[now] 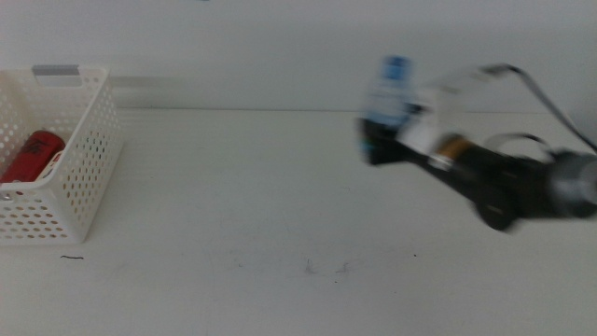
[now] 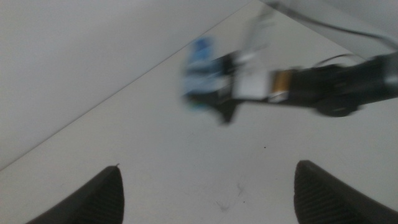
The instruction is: Use arms to grab the bottles and put them into the dustbin to the left of the table.
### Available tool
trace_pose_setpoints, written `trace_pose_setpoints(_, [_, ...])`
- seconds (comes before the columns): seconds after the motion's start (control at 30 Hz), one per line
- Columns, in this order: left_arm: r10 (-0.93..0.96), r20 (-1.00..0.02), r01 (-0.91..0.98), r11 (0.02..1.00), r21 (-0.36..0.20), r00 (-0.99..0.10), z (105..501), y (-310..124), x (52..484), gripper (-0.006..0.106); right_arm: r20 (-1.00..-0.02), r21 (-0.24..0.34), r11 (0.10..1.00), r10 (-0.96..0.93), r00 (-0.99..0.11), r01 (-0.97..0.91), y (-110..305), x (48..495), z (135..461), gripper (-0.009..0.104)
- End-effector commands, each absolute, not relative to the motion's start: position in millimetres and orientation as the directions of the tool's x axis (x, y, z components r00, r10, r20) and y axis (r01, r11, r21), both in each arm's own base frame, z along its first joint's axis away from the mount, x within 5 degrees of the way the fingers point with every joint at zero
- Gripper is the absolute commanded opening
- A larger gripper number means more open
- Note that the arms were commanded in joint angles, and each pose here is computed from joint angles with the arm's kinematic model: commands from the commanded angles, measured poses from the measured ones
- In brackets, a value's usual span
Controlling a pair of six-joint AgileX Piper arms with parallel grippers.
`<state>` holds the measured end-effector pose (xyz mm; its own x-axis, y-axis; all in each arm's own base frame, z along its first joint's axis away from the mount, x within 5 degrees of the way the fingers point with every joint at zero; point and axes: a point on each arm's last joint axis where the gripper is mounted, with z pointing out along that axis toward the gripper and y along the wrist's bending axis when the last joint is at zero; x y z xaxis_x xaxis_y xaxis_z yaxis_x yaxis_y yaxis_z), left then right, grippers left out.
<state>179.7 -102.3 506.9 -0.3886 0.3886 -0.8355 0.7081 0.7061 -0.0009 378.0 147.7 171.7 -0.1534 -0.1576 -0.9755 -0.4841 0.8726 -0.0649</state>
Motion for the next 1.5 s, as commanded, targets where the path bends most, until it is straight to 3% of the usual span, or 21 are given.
trace_pose_setpoints(0.0, [0.384,-0.841,0.708,0.706,0.001,-0.382,508,-102,178,0.094,-0.98,-0.089,0.794,-0.177,-0.089,-0.601,198,395,182,-0.003])
trace_pose_setpoints(0.2, [0.385,-0.84,0.707,0.707,0.003,-0.382,508,-102,178,0.094,-0.984,-0.016,0.72,-0.136,-0.119,-0.693,265,422,168,-0.003])
trace_pose_setpoints(0.33, [0.385,-0.84,0.707,0.707,0.003,-0.382,508,-102,178,0.094,-0.977,-0.024,0.699,-0.169,-0.132,-0.715,277,423,144,-0.003])
trace_pose_setpoints(0.47, [0.385,-0.84,0.707,0.707,0.003,-0.382,508,-102,178,0.094,-0.962,-0.034,0.704,-0.216,-0.168,-0.71,276,423,127,0.005])
trace_pose_setpoints(0.57, [0.385,-0.84,0.707,0.707,0.003,-0.382,508,-102,178,0.094,-0.947,-0.038,0.717,-0.249,-0.204,-0.696,274,424,123,0.03])
trace_pose_setpoints(0.6, [0.385,-0.84,0.707,0.707,0.003,-0.382,508,-102,178,0.094,-0.94,-0.041,0.724,-0.261,-0.218,-0.689,273,424,125,0.042])
trace_pose_setpoints(0.67, [0.385,-0.84,0.707,0.707,0.003,-0.382,508,-102,178,0.094,-0.923,-0.039,0.747,-0.281,-0.262,-0.664,268,422,134,0.076])
trace_pose_setpoints(0.7, [0.385,-0.84,0.707,0.707,0.003,-0.382,508,-102,178,0.094,-0.914,-0.044,0.759,-0.294,-0.281,-0.649,265,420,142,0.092])
trace_pose_setpoints(0.8, [0.385,-0.84,0.707,0.707,0.003,-0.382,508,-102,178,0.094,-0.892,-0.04,0.809,-0.292,-0.344,-0.586,243,411,178,0.091])
trace_pose_setpoints(0.93, [0.385,-0.84,0.707,0.707,0.003,-0.382,508,-102,178,0.094,-0.87,0.032,0.891,-0.198,-0.451,-0.454,204,375,239,0.091])
trace_pose_setpoints(1.03, [0.385,-0.84,0.707,0.707,0.003,-0.382,508,-102,178,0.094,-0.872,-0.005,0.916,-0.2,-0.447,-0.401,176,335,291,0.09])
trace_pose_setpoints(1.17, [0.385,-0.84,0.707,0.707,0.003,-0.382,508,-102,178,0.094,-0.873,-0.053,0.919,-0.232,-0.429,-0.39,153,279,349,0.088])
trace_pose_setpoints(1.33, [0.385,-0.84,0.707,0.707,0.003,-0.382,508,-102,178,0.094,-0.882,0.01,0.874,-0.221,-0.417,-0.485,128,212,402,0.088])
trace_pose_setpoints(1.47, [0.385,-0.84,0.707,0.707,0.003,-0.382,508,-102,178,0.094,-0.84,0.046,0.83,-0.269,-0.471,-0.556,118,180,420,0.088])
